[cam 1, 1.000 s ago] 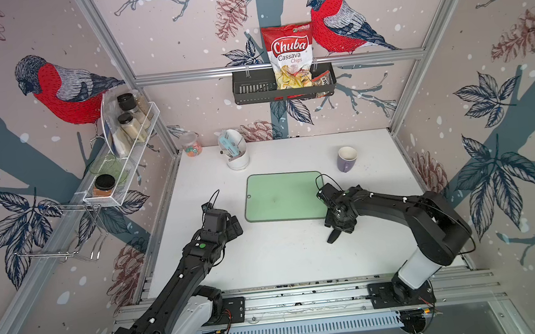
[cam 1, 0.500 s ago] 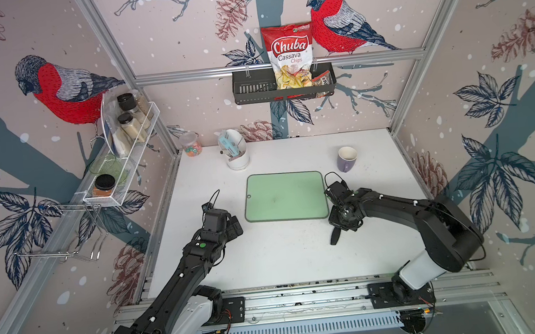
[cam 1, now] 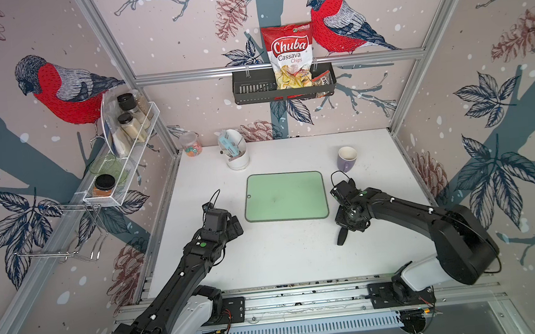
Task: Align the knife with the edge of the cutting board
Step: Pick up the knife at the center of the board, then place the knife on the work surface.
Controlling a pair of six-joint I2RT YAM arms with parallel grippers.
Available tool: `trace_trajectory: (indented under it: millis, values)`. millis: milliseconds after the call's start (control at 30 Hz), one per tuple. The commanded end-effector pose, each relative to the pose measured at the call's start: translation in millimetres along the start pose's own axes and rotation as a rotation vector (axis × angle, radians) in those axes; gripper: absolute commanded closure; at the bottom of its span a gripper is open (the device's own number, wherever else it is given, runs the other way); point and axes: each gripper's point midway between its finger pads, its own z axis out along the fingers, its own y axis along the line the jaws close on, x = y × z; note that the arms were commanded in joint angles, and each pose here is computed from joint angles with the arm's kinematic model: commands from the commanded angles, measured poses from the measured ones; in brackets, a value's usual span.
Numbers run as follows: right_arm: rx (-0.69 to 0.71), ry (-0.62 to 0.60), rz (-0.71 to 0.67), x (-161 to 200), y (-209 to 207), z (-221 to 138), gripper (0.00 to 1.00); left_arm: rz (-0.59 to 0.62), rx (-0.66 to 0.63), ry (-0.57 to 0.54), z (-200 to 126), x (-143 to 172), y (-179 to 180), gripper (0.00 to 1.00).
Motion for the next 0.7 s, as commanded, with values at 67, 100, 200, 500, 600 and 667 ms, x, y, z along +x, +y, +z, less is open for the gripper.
trace_trajectory:
  millis: [67,100,200,500,600,667]
  values:
    - [0.015,0.009,0.015,1,-8,-2,1.0,-0.006,0.01,-0.029,-1,-6,-3,0.04]
    - [0.017,0.009,0.016,1,-9,-2,1.0,-0.006,0.01,-0.029,-1,-6,-2,0.05]
    - [0.025,0.001,0.016,-1,-12,-4,1.0,-0.006,0.01,-0.029,-1,-6,-2,0.04]
    - [0.025,-0.04,0.022,-6,-16,-17,1.0,-0.008,0.011,-0.031,-2,-6,-2,0.05]
    - [0.027,-0.063,0.013,-7,-14,-23,1.0,-0.009,0.011,-0.032,-2,-6,-2,0.05]
    - [0.035,-0.094,-0.007,-8,-11,-30,1.0,-0.008,0.011,-0.031,-1,-6,-2,0.05]
